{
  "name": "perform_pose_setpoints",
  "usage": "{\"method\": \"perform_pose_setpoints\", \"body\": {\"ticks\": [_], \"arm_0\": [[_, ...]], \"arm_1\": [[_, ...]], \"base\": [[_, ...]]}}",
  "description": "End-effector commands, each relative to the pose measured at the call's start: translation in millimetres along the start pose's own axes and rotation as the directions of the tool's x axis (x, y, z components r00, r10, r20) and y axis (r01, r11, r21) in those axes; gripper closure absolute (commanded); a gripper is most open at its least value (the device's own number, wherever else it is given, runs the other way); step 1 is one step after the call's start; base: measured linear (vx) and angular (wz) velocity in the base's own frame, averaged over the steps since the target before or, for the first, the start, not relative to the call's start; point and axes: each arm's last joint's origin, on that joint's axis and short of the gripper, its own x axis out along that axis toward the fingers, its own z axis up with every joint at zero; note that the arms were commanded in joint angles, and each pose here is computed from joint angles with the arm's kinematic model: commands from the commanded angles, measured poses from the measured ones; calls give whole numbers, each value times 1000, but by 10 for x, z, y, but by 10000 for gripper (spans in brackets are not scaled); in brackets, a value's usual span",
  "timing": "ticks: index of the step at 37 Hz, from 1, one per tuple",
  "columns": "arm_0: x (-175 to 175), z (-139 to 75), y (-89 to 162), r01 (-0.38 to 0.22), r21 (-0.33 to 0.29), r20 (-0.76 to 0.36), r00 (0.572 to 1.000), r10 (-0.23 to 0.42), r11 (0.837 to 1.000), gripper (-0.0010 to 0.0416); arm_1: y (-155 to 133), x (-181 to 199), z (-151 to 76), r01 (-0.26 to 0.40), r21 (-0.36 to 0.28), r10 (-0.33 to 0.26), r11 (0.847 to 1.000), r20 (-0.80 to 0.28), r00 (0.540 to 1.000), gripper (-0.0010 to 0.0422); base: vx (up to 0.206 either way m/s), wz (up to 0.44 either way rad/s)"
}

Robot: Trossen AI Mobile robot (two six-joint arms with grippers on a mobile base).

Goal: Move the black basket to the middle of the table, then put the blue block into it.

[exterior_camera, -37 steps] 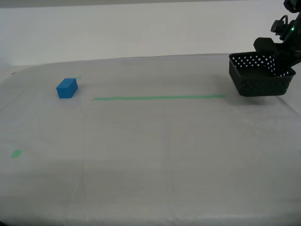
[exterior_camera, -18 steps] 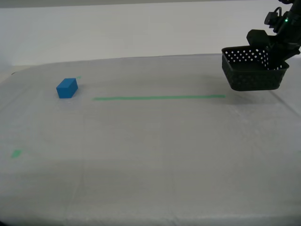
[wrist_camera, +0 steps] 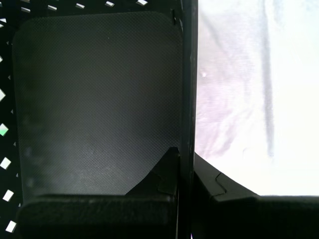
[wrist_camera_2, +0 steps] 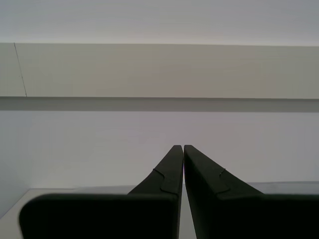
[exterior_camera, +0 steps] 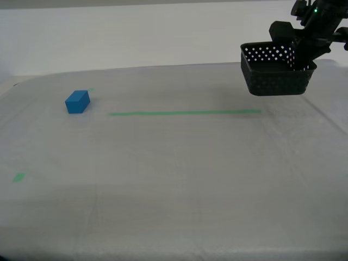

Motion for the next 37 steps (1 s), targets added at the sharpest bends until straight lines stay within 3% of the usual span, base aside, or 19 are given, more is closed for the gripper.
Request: {"method": "perform_pose_setpoints", "body": {"ticks": [1, 21, 37], "arm_0": [[-101, -7, 78, -7, -5, -1, 1000, 7, 1000, 406], [-578, 172, 482, -15, -51, 18, 1000, 16, 999, 406], [-821, 227, 823, -66, -80, 69, 995, 72, 995, 406]], "arm_1": [[-1, 1, 8, -1, 1, 1, 1000, 6, 1000, 412], [-1, 0, 9, -1, 1, 1, 1000, 6, 1000, 412], [-1, 1, 8, -1, 1, 1, 1000, 6, 1000, 412]], "base": [[0, 0], [0, 0], [0, 0]]}}
